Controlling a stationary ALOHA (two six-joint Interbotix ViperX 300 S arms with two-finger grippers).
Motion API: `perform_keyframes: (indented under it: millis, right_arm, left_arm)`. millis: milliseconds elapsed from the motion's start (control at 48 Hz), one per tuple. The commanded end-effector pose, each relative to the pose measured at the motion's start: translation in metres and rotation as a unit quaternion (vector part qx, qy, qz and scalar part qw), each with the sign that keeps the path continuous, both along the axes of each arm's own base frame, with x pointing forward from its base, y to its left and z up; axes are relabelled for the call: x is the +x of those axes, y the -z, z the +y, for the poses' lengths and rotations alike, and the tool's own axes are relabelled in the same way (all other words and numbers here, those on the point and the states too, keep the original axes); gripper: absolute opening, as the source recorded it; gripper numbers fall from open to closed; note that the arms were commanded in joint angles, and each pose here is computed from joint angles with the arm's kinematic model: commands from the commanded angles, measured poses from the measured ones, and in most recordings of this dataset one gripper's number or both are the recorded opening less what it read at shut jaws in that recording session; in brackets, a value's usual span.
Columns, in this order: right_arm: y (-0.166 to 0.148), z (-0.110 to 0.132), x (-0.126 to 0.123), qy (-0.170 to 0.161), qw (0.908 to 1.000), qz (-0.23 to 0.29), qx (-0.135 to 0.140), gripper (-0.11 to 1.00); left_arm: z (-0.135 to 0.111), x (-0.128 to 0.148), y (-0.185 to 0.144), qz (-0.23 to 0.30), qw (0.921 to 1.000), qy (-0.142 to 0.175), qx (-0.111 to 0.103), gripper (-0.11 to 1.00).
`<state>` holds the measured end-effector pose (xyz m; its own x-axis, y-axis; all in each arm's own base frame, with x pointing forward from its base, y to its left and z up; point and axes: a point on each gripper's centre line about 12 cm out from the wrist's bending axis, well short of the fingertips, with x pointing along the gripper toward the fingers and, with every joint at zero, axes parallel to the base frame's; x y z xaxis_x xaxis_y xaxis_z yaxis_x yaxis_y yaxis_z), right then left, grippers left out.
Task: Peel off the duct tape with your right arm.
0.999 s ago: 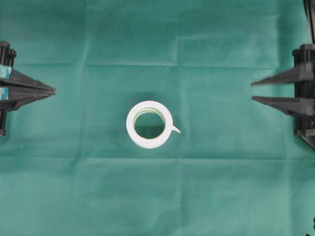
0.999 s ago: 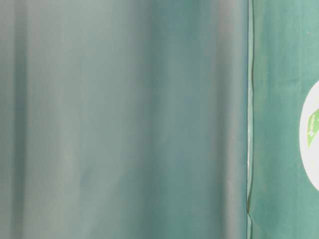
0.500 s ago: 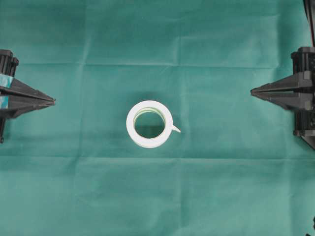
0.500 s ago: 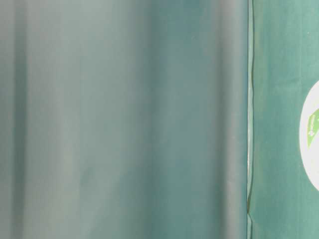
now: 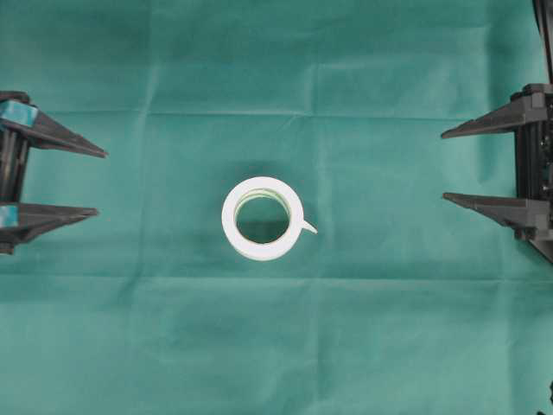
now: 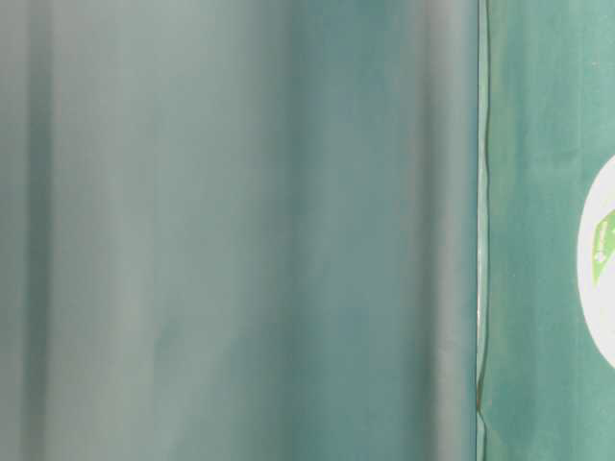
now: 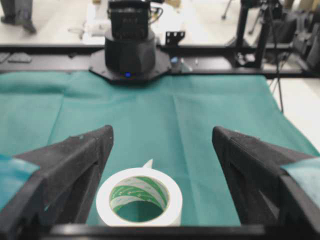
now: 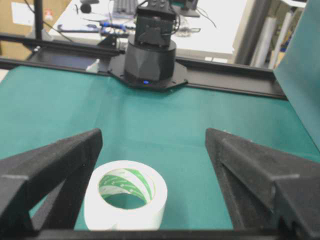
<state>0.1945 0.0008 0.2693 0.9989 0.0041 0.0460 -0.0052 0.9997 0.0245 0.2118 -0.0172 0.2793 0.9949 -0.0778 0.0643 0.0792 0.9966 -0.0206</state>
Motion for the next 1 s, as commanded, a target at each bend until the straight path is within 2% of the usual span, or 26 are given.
perform_keyframes:
  millis: [0,604,978]
  right_arm:
    - [-0.005,0.0,0.002,-0.001,1.0,-0.009,0.0,0.76]
    - [-0.004,0.0,0.002,-0.001,0.9999,-0.011,0.001,0.76]
    - [-0.001,0.0,0.001,-0.001,1.0,-0.007,0.001,0.76]
  left_arm:
    - [-0.002,0.015,-0.011,-0.009,1.0,0.0,-0.001,0.94]
    - [-0.01,0.11,-0.015,0.027,0.9996,0.001,0.003,0.94]
    - [-0.016,0.141,-0.013,0.051,0.9987,0.005,0.004,0.94]
